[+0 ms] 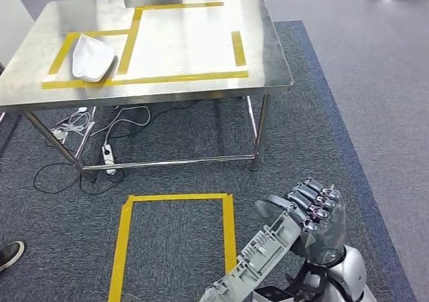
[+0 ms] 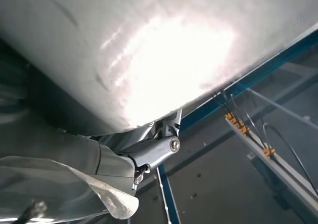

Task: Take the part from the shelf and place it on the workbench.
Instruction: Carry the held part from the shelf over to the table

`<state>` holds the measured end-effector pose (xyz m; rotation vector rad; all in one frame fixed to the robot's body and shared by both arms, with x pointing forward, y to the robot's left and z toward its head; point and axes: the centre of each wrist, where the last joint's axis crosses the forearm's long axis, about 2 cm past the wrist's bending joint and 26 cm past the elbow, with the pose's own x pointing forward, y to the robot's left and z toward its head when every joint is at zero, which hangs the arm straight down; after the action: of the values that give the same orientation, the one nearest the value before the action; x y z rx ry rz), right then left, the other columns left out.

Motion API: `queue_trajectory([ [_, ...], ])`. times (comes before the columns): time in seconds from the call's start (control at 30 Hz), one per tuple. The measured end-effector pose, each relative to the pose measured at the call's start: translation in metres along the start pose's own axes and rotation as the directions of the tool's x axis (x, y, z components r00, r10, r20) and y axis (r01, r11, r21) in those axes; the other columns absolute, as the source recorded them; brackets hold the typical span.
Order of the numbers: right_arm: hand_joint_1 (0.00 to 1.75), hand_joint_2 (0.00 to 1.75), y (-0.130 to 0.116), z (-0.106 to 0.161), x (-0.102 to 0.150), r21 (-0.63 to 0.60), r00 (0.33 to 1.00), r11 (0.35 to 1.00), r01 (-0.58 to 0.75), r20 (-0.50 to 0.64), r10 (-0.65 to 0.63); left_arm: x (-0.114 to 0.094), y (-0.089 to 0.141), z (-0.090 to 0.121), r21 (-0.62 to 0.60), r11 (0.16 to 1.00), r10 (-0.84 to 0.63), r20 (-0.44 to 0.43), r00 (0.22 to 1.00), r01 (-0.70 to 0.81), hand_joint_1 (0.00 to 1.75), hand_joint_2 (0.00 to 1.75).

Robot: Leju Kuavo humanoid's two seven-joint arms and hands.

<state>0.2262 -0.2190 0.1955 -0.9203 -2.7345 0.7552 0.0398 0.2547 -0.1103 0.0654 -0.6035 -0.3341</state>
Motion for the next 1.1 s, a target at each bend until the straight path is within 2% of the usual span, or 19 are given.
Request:
queue_trajectory([
  [0.47,1.75,1.75,-0.0009,-0.0036,-0.0015,-0.003,1.0,1.0,-0.002,0.019,0.002,0.0079,-0.0054,-0.0026,-0.009,1.0,0.006,0.017,1.0,-0.006,0.0,1.75],
  [1.1,1.75,1.75,-0.0003,-0.003,-0.0011,-0.008,1.0,1.0,0.018,0.0,-0.018,0.0059,-0.0041,-0.0019,-0.002,1.0,-0.004,0.011,1.0,0.004,0.0,1.75],
])
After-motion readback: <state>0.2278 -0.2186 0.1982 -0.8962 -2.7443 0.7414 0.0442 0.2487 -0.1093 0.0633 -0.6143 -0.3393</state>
